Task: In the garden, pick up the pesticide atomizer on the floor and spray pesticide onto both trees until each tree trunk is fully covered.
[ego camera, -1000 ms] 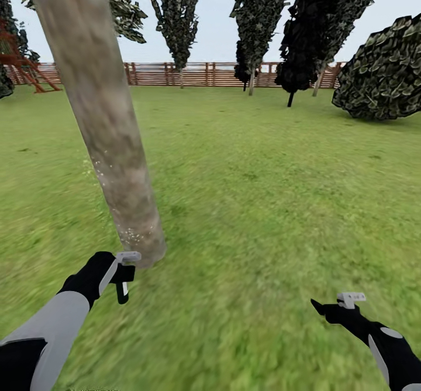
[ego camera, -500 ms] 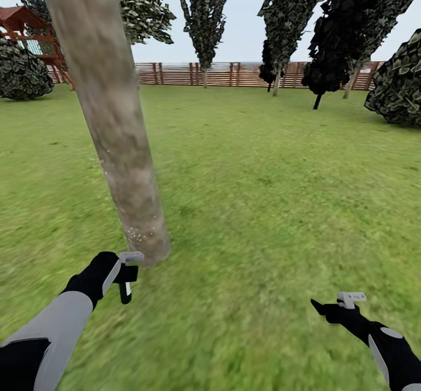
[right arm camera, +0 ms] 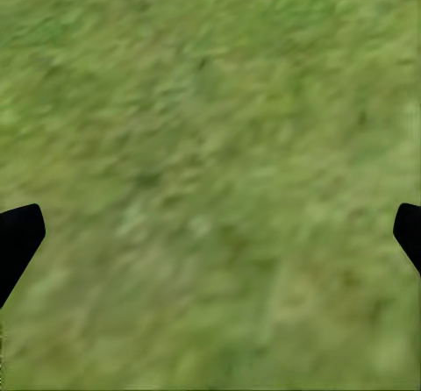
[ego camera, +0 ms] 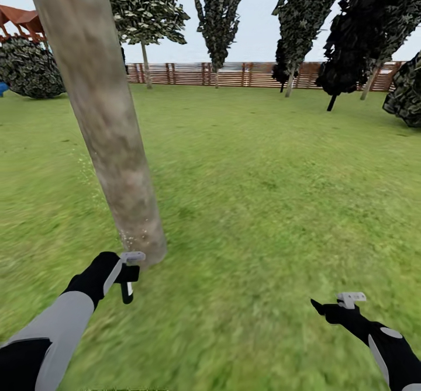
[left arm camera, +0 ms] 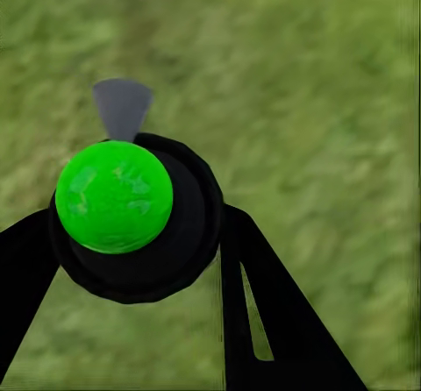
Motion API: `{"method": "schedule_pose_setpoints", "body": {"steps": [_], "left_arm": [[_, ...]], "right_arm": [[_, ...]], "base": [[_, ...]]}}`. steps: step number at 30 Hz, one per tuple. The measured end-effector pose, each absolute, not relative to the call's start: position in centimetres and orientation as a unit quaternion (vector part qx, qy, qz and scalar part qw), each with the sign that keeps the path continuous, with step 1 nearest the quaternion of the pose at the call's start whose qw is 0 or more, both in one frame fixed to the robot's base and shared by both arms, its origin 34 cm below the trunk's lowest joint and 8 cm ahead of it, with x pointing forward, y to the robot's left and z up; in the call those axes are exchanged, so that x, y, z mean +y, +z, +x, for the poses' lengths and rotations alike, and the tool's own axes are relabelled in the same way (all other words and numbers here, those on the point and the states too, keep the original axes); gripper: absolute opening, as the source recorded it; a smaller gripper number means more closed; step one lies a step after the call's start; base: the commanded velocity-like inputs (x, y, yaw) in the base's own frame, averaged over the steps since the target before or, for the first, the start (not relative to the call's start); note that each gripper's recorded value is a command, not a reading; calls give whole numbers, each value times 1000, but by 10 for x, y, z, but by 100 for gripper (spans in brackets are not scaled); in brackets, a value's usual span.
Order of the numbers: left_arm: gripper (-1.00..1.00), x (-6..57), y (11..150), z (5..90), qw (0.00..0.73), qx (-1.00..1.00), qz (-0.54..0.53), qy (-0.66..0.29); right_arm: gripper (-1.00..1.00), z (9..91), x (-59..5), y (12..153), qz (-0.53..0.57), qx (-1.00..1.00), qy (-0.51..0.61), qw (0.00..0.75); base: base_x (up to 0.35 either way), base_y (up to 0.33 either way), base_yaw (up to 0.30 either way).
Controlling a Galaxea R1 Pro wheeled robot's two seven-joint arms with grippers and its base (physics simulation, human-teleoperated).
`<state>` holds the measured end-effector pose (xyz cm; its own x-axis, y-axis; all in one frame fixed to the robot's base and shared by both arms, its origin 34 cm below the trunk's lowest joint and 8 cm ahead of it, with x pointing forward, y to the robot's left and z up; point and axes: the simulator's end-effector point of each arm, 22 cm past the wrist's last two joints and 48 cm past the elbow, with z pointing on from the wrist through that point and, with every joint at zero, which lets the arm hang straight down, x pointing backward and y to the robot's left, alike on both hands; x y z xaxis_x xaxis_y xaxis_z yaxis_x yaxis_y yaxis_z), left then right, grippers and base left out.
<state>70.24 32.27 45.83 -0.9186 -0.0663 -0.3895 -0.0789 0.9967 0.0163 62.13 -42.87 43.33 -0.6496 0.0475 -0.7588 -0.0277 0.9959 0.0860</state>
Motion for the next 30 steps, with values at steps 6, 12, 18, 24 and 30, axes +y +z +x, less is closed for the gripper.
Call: {"method": "schedule_pose_setpoints", "body": {"steps": [6,12,18,24,30], "left_arm": [[-100,306,457,703,197,980,-29,2],[-100,354,467,702,191,980,-46,26],[-100,396,486,700,177,982,-58,17],[-100,398,483,697,175,983,-58,15],[-100,430,516,713,181,980,-75,32]], "right_arm": [[100,621,-433,434,5,907,41,418],[100,621,-433,435,5,907,41,419],[100,621,-433,436,5,907,41,420],[100,621,-433,435,5,907,41,419],[100,621,-433,436,5,907,41,420]], "base": [[3,-10,64],[0,0,-247],[0,0,-38],[-155,25,-1],[-29,7,0]]}}
